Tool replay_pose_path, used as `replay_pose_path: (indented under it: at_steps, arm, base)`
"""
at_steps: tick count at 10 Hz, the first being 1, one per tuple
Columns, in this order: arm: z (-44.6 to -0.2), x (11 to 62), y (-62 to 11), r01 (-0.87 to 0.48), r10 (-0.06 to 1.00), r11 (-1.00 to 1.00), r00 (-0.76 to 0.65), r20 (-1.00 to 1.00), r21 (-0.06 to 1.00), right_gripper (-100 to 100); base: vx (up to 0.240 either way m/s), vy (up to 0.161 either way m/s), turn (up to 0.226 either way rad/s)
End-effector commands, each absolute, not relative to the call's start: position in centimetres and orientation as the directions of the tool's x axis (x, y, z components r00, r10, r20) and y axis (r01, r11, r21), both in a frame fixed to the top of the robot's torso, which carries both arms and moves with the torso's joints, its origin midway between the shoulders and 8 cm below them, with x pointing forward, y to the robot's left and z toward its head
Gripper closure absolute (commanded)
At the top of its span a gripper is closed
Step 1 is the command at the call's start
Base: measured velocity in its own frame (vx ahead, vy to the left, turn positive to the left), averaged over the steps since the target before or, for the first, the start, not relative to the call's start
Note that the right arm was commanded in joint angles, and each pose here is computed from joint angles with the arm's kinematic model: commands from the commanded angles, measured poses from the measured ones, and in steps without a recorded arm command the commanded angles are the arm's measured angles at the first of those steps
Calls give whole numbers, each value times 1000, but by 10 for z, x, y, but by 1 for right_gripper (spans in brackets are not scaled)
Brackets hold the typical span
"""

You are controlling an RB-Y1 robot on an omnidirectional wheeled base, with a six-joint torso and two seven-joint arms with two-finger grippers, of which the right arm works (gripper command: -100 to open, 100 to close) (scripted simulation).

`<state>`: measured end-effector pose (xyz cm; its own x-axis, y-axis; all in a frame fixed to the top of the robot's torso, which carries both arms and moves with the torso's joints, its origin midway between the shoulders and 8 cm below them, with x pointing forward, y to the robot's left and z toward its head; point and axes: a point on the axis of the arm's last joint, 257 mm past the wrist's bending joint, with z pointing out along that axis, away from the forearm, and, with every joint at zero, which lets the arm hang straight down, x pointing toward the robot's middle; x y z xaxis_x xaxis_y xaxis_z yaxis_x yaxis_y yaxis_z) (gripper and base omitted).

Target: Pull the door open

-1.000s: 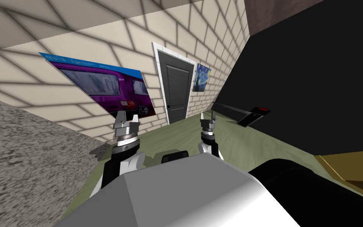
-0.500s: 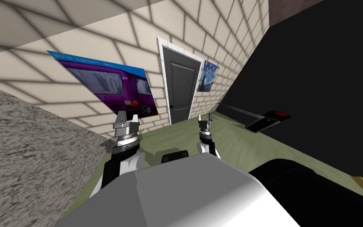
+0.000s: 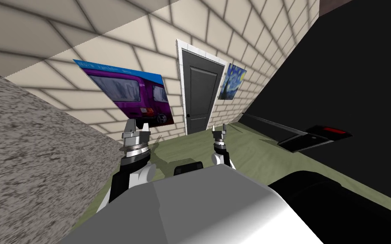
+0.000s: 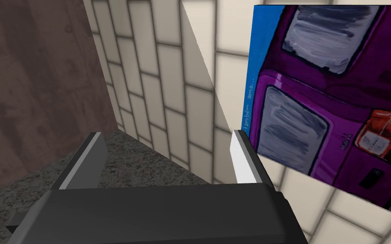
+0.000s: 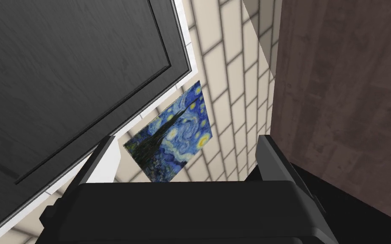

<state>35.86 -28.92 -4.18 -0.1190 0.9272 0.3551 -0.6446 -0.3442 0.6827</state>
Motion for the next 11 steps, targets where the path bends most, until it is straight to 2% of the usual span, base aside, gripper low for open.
replay_pose_path:
  at_steps: [1,11]
  arm:
    - [-55,365,-289,-627,909,-386,-135,394,676,-100]
    - [-128,391,-307,-519,769,-604,-179,614,605,-100]
  base:
    - [119,-12,127]
    - [96,-13,143]
